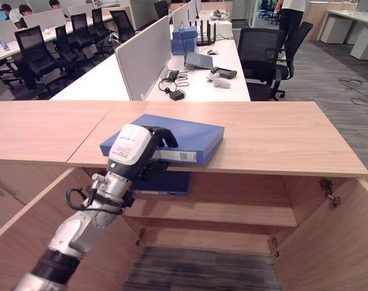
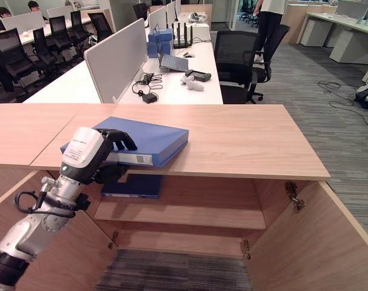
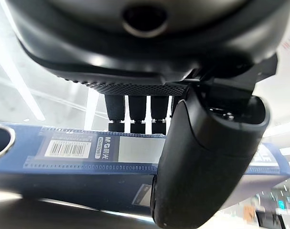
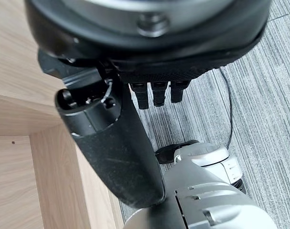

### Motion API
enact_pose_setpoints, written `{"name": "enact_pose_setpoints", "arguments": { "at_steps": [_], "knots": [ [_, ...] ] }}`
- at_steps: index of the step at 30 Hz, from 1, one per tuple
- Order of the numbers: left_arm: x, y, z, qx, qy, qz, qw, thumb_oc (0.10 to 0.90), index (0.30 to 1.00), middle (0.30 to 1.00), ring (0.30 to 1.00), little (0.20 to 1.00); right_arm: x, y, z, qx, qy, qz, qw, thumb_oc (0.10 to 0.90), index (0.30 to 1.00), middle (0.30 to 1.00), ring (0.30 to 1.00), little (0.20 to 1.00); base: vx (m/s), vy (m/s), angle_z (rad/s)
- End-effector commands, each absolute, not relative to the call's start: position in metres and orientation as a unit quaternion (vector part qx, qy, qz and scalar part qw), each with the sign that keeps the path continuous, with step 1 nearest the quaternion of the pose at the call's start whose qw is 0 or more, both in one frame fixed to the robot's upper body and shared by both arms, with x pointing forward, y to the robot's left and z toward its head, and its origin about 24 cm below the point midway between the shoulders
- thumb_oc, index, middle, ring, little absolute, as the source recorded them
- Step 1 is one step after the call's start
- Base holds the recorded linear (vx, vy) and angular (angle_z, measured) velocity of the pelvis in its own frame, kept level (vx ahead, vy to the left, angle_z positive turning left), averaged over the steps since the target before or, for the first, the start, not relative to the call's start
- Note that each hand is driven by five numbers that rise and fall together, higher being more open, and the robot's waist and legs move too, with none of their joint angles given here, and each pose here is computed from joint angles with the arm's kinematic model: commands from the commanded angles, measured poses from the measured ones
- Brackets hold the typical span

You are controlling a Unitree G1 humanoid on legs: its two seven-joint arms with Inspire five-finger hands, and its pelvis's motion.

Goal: Put the empty folder in the office cabinet

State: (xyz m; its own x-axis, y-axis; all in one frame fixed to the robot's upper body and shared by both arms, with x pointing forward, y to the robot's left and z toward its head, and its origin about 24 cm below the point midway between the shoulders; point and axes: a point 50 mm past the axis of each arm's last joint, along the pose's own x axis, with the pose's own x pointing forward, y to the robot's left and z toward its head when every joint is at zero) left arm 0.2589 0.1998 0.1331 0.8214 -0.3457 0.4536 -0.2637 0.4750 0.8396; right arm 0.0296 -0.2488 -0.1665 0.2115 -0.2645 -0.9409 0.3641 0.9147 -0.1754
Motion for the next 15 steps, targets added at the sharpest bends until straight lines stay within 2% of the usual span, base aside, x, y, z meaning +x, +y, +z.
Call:
{"name": "enact_pose_setpoints", "arguments": {
  "at_steps": [1,5,8,15],
  "knots": [
    [0.260,0.199,0.186,0.376,-0.380,0.010,0.845,0.400,0.300,0.300,0.300,0.300,0.056,-0.256,-0.162,0.035,0.568,-0.205,0.797,0.800,0.900,0.900,0.900,0.900,0.00,0.000,0.00],
    [0.249,0.193,0.192,0.207,-0.387,-0.028,0.898,0.400,0.300,0.300,0.300,0.300,0.066,-0.259,-0.160,0.027,0.559,-0.195,0.805,0.800,0.900,0.900,0.900,0.900,-0.05,0.002,0.01],
    [0.246,0.180,0.197,0.057,-0.384,-0.099,0.916,0.400,0.300,0.300,0.300,0.300,0.074,-0.259,-0.158,0.016,0.556,-0.178,0.812,0.800,0.900,0.900,0.900,0.900,-0.02,0.008,-0.02],
    [0.248,0.152,0.215,-0.090,-0.397,-0.195,0.892,0.400,0.300,0.300,0.300,0.300,0.087,-0.257,-0.156,0.010,0.549,-0.162,0.820,0.800,0.900,0.900,0.900,0.900,0.00,0.002,-0.01]
  ]
}}
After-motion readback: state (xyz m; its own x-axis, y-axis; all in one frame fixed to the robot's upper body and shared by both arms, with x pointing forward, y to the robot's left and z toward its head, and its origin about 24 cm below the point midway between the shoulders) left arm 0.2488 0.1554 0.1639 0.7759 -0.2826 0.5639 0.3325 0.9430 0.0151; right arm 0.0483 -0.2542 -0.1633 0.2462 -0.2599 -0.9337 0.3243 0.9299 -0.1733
